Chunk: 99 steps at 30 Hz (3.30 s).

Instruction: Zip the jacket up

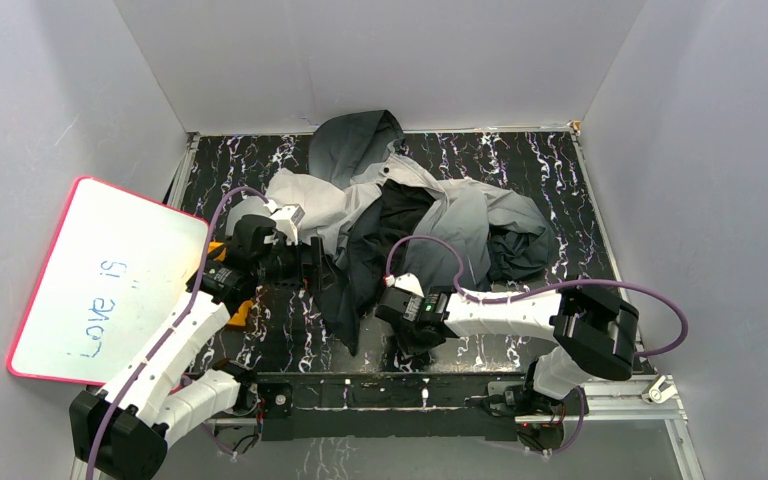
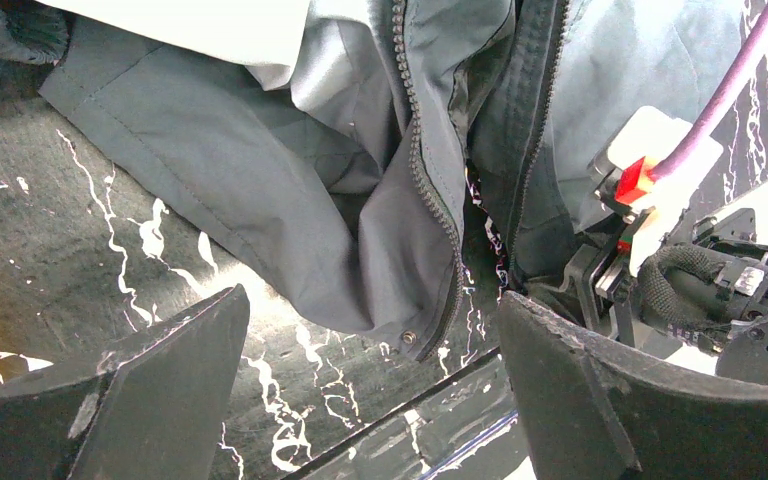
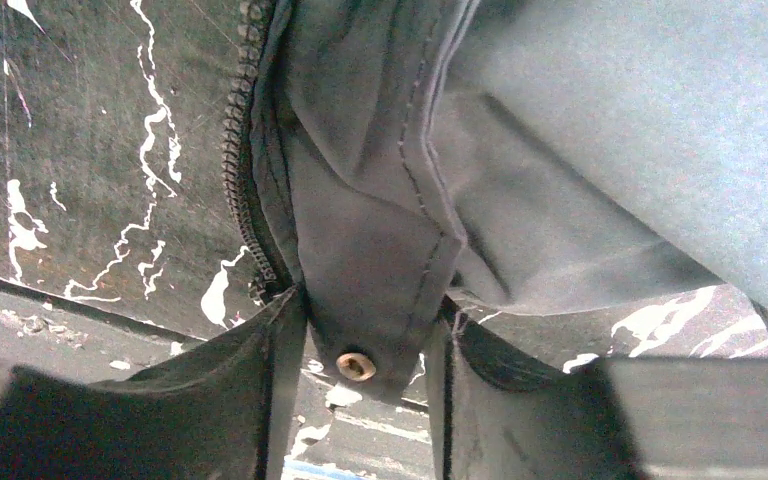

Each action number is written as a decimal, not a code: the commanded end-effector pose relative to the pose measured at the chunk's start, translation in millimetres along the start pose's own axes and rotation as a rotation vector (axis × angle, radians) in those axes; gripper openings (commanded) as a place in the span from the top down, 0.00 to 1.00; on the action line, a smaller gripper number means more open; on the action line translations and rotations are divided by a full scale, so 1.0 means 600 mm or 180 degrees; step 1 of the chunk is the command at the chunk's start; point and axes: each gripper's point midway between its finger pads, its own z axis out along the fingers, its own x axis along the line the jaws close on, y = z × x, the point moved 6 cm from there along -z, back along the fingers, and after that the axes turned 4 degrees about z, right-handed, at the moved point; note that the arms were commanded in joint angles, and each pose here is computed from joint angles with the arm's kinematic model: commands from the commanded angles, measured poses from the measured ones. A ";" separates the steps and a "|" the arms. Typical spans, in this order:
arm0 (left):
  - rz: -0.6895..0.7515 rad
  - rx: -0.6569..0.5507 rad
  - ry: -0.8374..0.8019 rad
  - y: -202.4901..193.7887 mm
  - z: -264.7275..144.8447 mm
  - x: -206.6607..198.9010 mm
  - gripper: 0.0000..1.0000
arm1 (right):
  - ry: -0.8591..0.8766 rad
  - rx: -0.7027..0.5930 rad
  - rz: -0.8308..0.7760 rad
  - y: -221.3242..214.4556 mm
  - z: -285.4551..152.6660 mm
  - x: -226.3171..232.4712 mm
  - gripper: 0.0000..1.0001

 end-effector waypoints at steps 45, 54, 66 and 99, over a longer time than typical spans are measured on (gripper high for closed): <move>-0.0191 0.0092 -0.1436 -0.004 0.010 -0.132 0.12 | 0.1412 -0.1701 0.0974 0.122 -0.133 0.002 1.00; 0.0117 0.0231 -0.0986 -0.029 0.076 -0.191 0.17 | 0.1354 -0.1613 0.1139 0.109 -0.130 -0.008 1.00; 0.0180 0.0257 -0.0904 -0.038 0.125 -0.219 0.36 | 0.1413 -0.1636 0.1236 0.093 -0.132 -0.021 1.00; 0.0094 -0.0084 -0.1638 -0.032 0.099 -0.251 1.00 | 0.2085 -0.1901 0.1555 0.066 -0.169 -0.038 1.00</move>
